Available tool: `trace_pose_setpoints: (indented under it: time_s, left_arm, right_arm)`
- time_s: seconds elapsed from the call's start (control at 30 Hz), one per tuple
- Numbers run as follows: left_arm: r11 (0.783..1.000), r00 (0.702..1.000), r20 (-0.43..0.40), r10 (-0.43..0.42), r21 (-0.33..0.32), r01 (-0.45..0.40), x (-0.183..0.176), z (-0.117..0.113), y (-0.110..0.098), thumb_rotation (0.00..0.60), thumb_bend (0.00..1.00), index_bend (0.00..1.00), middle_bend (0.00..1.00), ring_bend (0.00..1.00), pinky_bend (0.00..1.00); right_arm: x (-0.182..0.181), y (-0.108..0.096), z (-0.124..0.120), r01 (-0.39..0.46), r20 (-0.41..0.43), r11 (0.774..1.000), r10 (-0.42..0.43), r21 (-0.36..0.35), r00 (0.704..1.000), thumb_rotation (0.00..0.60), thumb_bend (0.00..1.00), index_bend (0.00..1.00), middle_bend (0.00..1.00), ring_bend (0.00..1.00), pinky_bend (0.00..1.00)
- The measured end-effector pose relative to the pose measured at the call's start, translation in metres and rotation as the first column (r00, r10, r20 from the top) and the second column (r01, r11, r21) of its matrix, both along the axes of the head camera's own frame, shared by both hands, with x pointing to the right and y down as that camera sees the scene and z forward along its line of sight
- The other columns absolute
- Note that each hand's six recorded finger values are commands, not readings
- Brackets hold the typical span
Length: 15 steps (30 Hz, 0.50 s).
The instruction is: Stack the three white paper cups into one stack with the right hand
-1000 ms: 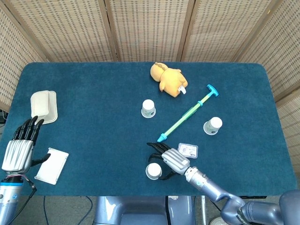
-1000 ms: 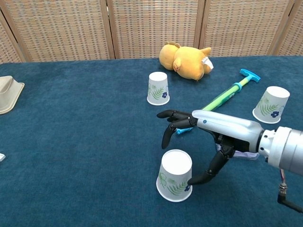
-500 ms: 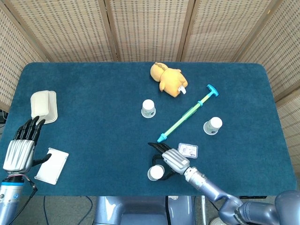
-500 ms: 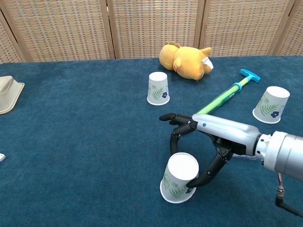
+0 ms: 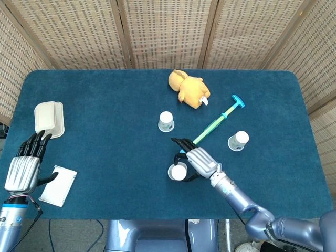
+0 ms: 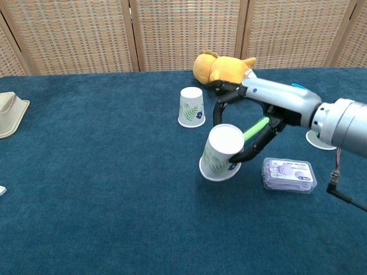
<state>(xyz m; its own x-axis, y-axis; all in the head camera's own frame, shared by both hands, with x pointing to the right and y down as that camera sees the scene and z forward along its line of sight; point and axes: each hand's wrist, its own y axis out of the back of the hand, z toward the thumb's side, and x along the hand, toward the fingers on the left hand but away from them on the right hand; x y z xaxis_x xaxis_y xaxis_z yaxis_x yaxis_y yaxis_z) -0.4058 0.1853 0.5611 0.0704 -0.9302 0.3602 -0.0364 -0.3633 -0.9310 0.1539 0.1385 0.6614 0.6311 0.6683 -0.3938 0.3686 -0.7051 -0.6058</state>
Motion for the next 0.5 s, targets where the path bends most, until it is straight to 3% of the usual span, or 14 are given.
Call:
trace_pose_setpoints:
  time_s: [0.27, 0.5]
  left_arm:
    - [1.000, 1.000, 0.008, -0.007, -0.007, 0.007, -0.001, 0.004, -0.001, 0.600, 0.05, 0.00, 0.00, 0.00, 0.11]
    - [1.000, 1.000, 0.018, 0.000, -0.011, 0.000, 0.000, 0.006, -0.001, 0.600, 0.05, 0.00, 0.00, 0.00, 0.11]
  right_arm:
    - [-0.013, -0.046, -0.016, -0.045, -0.009, 0.996, 0.046, 0.079, 0.999, 0.600, 0.22, 0.59, 0.07, 0.00, 0.08]
    - [-0.034, -0.078, -0.011, -0.076, -0.023, 0.992, 0.079, 0.101, 0.997, 0.600, 0.22, 0.59, 0.07, 0.00, 0.08]
